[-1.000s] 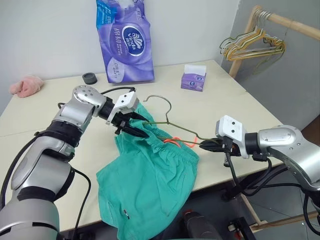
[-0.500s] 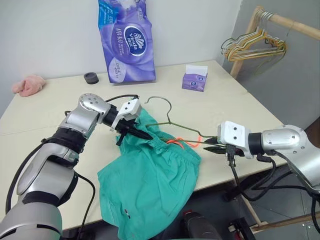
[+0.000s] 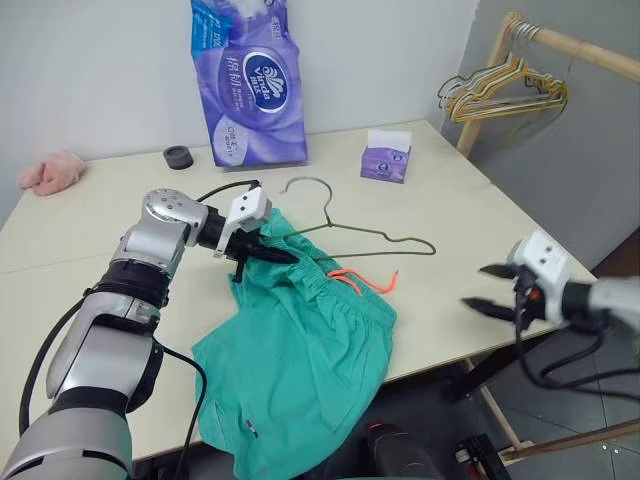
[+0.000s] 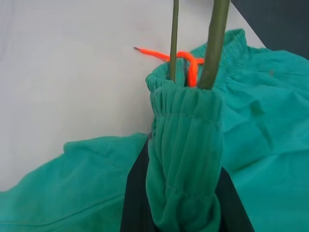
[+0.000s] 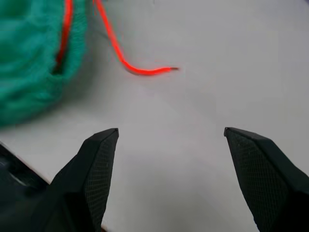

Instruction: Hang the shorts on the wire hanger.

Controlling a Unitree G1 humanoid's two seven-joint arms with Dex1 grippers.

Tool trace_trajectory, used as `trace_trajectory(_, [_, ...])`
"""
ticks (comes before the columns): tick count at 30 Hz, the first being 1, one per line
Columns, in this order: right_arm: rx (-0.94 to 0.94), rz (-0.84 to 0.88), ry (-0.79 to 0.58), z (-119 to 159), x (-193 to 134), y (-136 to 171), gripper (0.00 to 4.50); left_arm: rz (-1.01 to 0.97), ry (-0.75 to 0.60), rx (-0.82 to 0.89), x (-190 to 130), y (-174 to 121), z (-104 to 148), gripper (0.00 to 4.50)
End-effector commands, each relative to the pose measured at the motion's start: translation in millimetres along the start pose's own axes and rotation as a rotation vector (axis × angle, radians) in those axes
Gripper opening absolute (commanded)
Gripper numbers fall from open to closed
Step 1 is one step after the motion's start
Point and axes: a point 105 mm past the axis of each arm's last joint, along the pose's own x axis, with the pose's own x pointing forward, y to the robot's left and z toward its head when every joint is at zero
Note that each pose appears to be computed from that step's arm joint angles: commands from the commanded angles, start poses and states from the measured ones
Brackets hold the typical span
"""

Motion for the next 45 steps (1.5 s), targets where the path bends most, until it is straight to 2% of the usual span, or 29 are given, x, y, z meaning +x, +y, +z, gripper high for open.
trace_trajectory(1, [0.11, 0.004, -0.09, 8.7, 24.7, 30.5, 3.72, 0.063, -0.038, 0.009, -13.2, 6.9, 12.1, 0.0])
trace_trajectory(5, [0.227, -0.012, -0.121, 10.5, 55.5, 43.5, 3.72, 0.059, -0.033, 0.003, -15.0, 4.2, 11.5, 0.0])
trace_trajectory(15, [0.346, 0.096, -0.041, -1.4, 72.4, 65.9, 3.72, 0.066, -0.032, 0.002, -16.4, 3.9, 14.1, 0.0])
trace_trajectory(19, [0.365, 0.117, -0.05, 1.3, 74.5, 71.5, 2.85, 0.069, -0.031, 0.001, -17.1, 3.7, 14.8, 0.0])
trace_trajectory(27, [0.314, 0.002, -0.059, 5.0, 75.6, 51.6, 0.02, 0.077, -0.036, -0.005, -18.5, 3.8, 15.0, 0.0])
trace_trajectory(32, [0.176, -0.197, -0.069, 11.3, 61.5, 9.7, 0.02, 0.088, -0.081, -0.048, -23.2, 3.8, 19.7, 0.0])
trace_trajectory(34, [0.14, -0.319, -0.093, 17.3, 42.4, -20.8, 0.02, 0.056, -0.107, -0.087, -27.4, -2.5, 22.7, 0.0])
trace_trajectory(36, [0.125, -0.368, -0.108, 21.3, 23.3, -38.8, 0.02, -0.003, -0.069, -0.094, -28.0, -15.3, 16.2, 0.0])
trace_trajectory(40, [0.137, -0.33, -0.11, 21.1, 9.8, -42.2, 0.02, -0.083, 0.025, -0.058, -23.3, -36.0, 0.7, 0.0])
trace_trajectory(42, [0.112, -0.27, -0.1, 25.2, 3.8, -36.0, 0.02, -0.081, 0.079, -0.018, -21.5, -35.1, -7.7, 0.0])
trace_trajectory(45, [0.103, -0.222, -0.095, 28.3, 1.1, -28.6, 0.02, -0.052, 0.079, -0.014, -19.9, -28.5, -9.8, 0.0])
